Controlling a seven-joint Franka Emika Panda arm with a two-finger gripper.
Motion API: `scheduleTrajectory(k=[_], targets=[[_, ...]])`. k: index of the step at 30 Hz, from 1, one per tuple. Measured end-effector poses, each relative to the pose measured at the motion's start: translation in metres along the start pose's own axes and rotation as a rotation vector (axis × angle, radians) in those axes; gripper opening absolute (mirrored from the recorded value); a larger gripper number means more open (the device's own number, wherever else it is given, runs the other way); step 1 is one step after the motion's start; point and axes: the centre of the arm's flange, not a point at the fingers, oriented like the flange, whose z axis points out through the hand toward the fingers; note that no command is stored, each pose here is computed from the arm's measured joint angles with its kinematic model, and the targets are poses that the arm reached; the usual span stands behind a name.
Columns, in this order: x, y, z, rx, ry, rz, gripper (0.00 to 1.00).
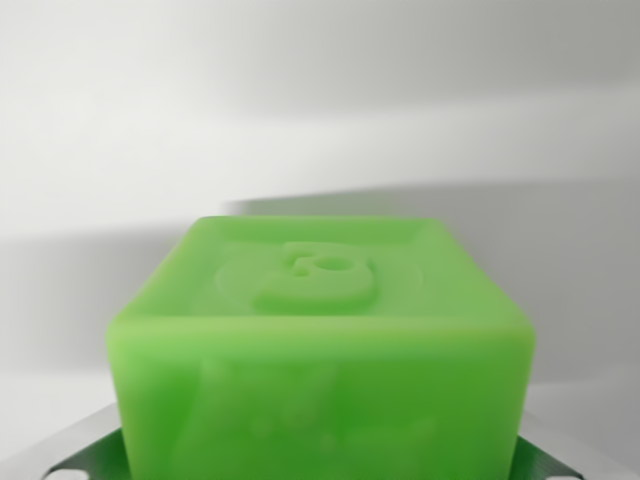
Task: Stack cube
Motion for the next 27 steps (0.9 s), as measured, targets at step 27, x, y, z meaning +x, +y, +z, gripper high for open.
scheduleTrajectory(k=[27], targets=[[0.005,0.001,-0.061,0.0044,0.002,0.012,0.0]])
